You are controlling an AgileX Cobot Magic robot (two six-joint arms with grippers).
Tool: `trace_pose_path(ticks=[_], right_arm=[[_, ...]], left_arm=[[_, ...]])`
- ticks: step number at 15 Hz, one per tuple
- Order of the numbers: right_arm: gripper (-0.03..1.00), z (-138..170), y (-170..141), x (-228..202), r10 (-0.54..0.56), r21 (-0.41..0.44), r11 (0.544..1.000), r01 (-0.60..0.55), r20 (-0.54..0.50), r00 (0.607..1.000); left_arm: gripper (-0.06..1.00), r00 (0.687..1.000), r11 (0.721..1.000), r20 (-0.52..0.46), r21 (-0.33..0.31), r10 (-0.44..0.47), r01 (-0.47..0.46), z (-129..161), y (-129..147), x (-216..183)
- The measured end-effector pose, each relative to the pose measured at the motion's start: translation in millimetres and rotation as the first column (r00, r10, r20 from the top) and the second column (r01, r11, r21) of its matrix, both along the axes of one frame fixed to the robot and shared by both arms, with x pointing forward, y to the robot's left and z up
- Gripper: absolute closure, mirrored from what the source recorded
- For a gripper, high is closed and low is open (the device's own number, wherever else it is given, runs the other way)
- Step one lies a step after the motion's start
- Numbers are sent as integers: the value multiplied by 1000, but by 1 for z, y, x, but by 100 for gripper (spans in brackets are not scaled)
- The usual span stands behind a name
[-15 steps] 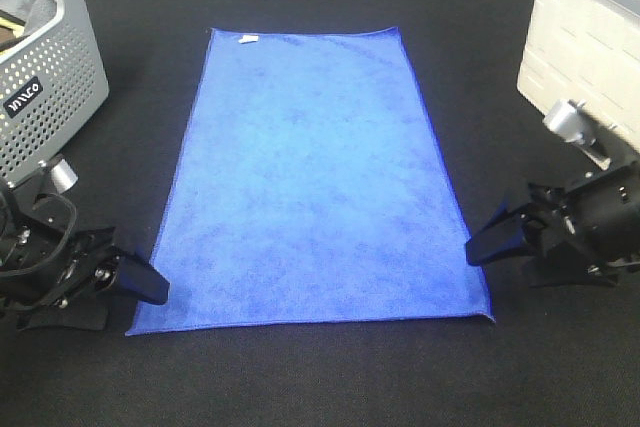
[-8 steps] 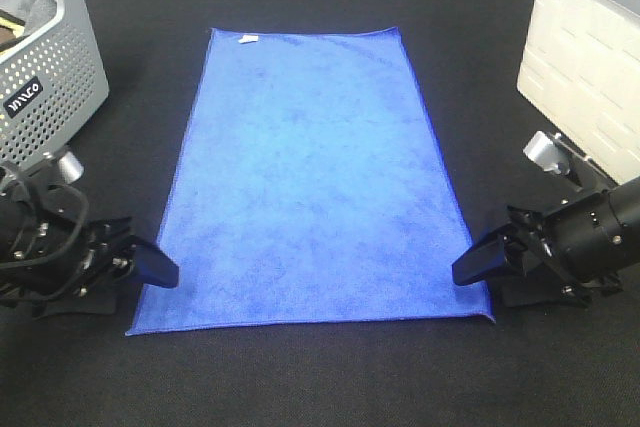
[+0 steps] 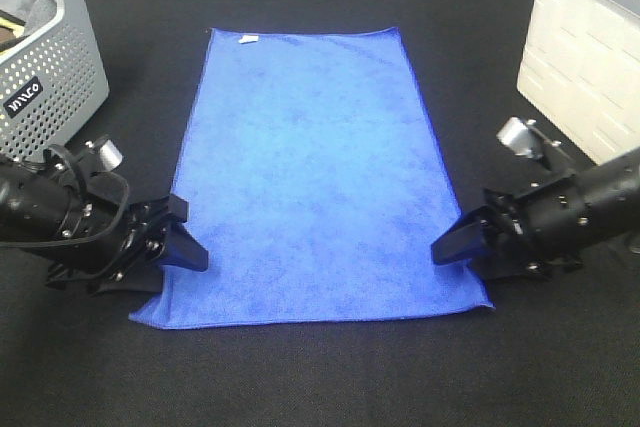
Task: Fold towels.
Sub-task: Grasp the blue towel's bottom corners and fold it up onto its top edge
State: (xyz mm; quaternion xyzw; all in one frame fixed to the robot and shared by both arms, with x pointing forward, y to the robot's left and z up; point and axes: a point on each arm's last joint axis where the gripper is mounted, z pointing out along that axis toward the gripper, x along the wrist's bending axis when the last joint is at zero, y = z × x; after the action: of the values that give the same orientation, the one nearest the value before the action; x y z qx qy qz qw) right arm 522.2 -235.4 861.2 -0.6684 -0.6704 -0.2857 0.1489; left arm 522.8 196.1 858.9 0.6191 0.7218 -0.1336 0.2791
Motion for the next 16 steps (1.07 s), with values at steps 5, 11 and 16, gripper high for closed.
trace_pose_path(ticks=[5,11,16], right_arm=[[80,-6,7,2,-128,-49,991,124,-88,988],[97,-4,10,-4,-84,-21,996,82,-148,985],[97,33,12,-14,-49,10,999,51,-103,993]], left_arm=[[92,1000,1000,3,2,-30,30,-3,-2,6],[94,991,988,4,85,-133,132,19,4,-3],[94,979,973,-46,113,-196,200,41,9,-22]])
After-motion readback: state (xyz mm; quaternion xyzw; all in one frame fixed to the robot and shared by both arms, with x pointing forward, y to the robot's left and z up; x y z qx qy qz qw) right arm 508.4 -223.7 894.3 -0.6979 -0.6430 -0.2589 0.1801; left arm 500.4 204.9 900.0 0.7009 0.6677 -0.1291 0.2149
